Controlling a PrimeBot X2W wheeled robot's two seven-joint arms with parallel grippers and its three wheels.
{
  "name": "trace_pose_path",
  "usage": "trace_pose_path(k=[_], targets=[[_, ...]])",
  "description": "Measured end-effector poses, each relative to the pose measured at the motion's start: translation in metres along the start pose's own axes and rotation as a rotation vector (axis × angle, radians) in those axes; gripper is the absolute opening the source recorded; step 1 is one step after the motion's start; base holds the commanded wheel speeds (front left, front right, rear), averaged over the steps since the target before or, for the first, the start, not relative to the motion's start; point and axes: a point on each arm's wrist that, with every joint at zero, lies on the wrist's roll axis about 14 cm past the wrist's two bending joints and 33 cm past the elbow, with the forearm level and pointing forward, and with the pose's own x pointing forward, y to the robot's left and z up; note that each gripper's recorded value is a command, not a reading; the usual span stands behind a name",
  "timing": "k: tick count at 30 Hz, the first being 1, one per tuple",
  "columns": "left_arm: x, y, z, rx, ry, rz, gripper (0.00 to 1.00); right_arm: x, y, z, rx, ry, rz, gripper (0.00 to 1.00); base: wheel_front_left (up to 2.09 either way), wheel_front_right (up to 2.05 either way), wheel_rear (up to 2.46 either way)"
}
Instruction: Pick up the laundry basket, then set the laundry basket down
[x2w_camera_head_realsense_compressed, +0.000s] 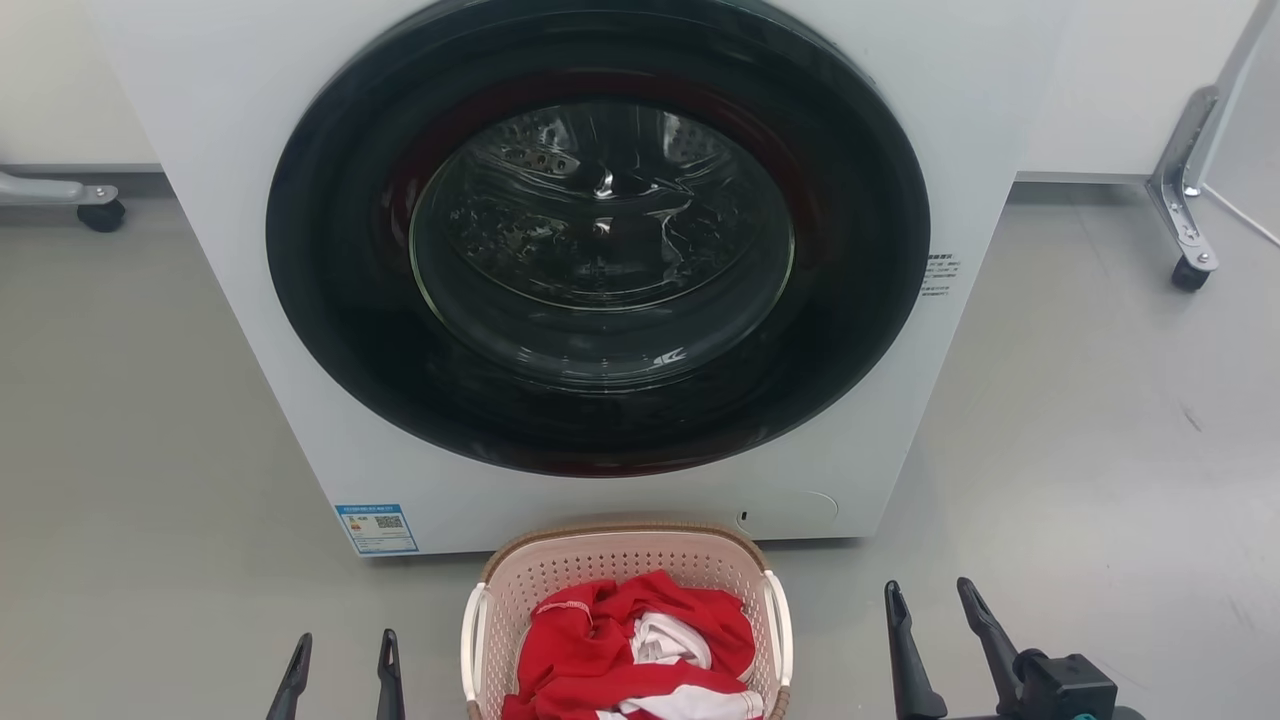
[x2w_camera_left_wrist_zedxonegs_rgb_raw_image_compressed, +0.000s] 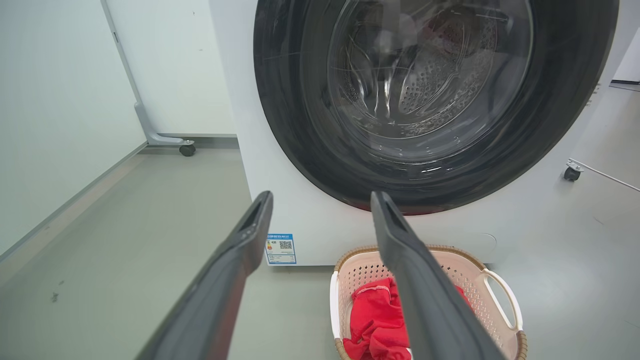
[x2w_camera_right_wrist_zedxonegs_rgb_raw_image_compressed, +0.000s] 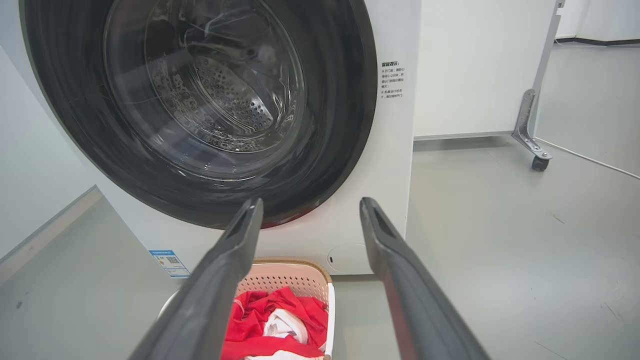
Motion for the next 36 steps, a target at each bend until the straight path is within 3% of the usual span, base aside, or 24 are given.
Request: trace_pose_path(k=[5, 6, 12, 18, 36], targets=[[0.001, -0.001, 0.003, 0.002, -0.010, -0.002, 1.00, 0.000, -0.002, 0.000, 0.002, -0.002, -0.007, 1.00, 0.00, 0.00, 0.00], [0.001, -0.002, 0.003, -0.002, -0.010, 0.000, 0.00, 0.001, -0.002, 0.000, 0.002, -0.001, -0.008, 0.00, 0.00, 0.00, 0.00], [-0.006, -0.002, -0.018, -0.008, 0.058, 0.006, 0.00, -0.012, -0.007, -0.028, 0.002, 0.089, -0.027, 0.00, 0.00, 0.00, 0.00], [-0.006, 0.003, -0.024, -0.054, 0.091, 0.024, 0.00, -0.013, -0.016, -0.030, 0.056, 0.107, -0.057, 0.00, 0.00, 0.00, 0.00], [0.005, 0.010, -0.029, -0.349, 0.154, 0.068, 0.00, -0.009, -0.041, -0.032, 0.336, 0.148, -0.154, 0.00, 0.00, 0.00, 0.00]])
